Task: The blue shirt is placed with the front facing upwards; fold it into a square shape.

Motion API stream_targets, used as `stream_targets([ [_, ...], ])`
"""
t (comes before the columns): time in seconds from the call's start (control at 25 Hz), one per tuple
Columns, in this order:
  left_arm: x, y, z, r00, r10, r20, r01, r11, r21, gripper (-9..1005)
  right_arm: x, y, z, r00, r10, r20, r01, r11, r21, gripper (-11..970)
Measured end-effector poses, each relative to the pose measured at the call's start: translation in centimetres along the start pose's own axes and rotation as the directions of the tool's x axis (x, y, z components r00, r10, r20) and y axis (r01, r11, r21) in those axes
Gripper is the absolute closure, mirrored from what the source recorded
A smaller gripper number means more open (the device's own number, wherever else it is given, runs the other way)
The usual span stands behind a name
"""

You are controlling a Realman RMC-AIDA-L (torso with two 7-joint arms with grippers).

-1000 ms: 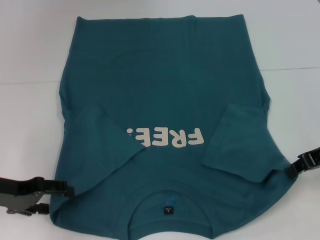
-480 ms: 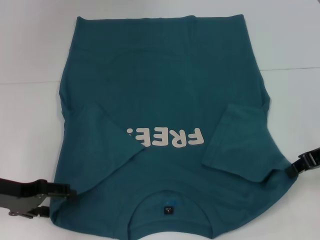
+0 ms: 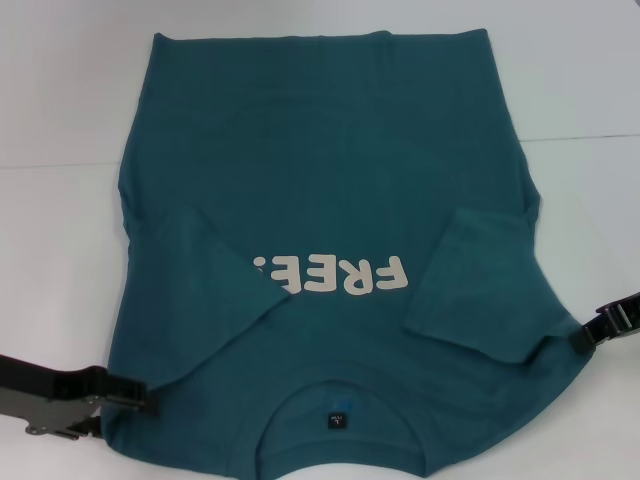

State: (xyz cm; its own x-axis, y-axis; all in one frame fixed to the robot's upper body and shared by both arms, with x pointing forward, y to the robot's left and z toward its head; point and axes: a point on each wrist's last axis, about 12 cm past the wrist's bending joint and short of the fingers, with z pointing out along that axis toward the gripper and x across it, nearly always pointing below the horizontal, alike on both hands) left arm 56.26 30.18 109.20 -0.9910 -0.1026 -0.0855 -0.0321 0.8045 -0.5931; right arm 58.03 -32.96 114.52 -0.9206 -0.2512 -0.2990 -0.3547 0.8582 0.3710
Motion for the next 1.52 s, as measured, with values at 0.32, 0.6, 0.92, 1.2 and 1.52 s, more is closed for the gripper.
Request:
stream_targets([
  [0.32, -0.4, -0.1, 0.1, 1.000, 0.018, 0.012, -0.018, 1.000, -0.021, 339, 0.0, 0.0, 0.0, 1.000, 0.000, -0.001, 0.000, 1.000, -0.001, 917],
  [0.6, -0.6, 0.1, -0.1, 1.000, 0.017, 0.025, -0.016, 0.999, -0.040, 631, 0.0, 0.0, 0.0, 1.000, -0.003, -0.001, 0.003, 1.000, 0.000, 917],
  [0.92, -0.5, 0.3, -0.1, 0.999, 0.015, 0.030, -0.014, 0.999, -0.044, 888, -0.1, 0.0, -0.1, 1.000, -0.014, 0.000, 0.014, 1.000, 0.001, 917],
  [1.2, -0.4, 0.3, -0.1, 0.998, 0.056, 0.026, -0.055, 0.998, -0.042, 891, 0.4, -0.2, 0.0, 0.999, -0.034, -0.003, 0.034, 0.999, 0.000, 917],
  [1.52, 0.5, 1.3, -0.2, 0.993, 0.109, 0.043, -0.108, 0.994, -0.025, 895, 1.7, -1.0, -0.2, 0.996, -0.073, 0.046, 0.075, 0.997, -0.032, 917],
])
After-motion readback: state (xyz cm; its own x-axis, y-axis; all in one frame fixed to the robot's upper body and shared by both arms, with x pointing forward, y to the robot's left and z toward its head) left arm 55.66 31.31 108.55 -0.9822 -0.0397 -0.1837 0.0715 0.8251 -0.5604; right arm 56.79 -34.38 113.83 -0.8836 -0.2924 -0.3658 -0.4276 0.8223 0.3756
